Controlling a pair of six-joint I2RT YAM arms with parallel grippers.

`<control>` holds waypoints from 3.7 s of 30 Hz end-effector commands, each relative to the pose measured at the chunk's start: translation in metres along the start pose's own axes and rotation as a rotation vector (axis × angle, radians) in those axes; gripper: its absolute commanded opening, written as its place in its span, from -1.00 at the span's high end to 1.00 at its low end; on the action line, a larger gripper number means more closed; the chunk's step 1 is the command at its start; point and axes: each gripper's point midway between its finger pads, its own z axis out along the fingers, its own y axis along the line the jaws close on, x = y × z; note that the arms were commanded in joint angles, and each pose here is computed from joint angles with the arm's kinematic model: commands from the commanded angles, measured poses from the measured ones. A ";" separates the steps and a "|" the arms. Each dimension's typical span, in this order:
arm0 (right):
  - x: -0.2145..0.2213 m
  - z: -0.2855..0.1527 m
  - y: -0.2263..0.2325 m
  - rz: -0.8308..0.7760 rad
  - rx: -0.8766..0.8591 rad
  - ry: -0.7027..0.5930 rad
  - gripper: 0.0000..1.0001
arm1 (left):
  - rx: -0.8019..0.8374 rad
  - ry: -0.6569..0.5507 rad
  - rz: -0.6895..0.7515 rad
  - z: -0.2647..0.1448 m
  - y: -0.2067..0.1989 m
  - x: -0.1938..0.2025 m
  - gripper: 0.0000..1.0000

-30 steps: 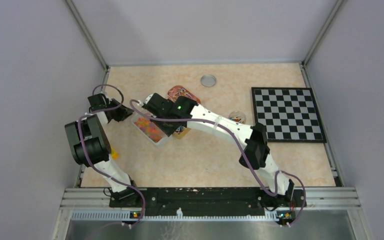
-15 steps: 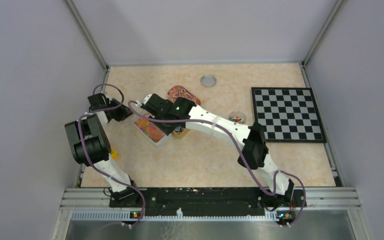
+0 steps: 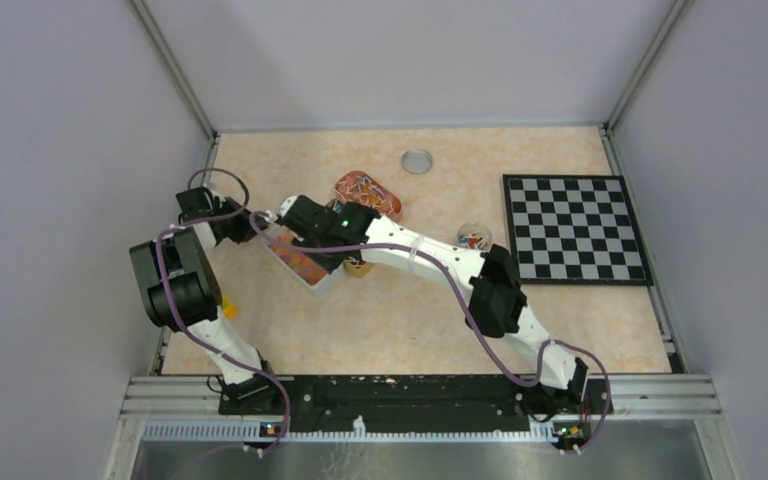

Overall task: Pack the candies
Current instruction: Scoop the fake candies from the storage box, then place the fake candies in the packing bottle.

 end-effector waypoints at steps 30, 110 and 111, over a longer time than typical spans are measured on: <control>0.007 0.029 0.001 0.077 0.031 -0.216 1.00 | 0.043 0.005 0.040 -0.002 -0.010 -0.008 0.44; 0.107 -0.163 -0.111 0.413 0.296 -0.726 1.00 | 0.479 -0.108 0.609 -0.117 -0.220 0.088 -0.97; 0.114 -0.164 -0.115 0.426 0.323 -0.706 1.00 | 0.484 -0.116 0.620 -0.121 -0.220 0.089 -0.98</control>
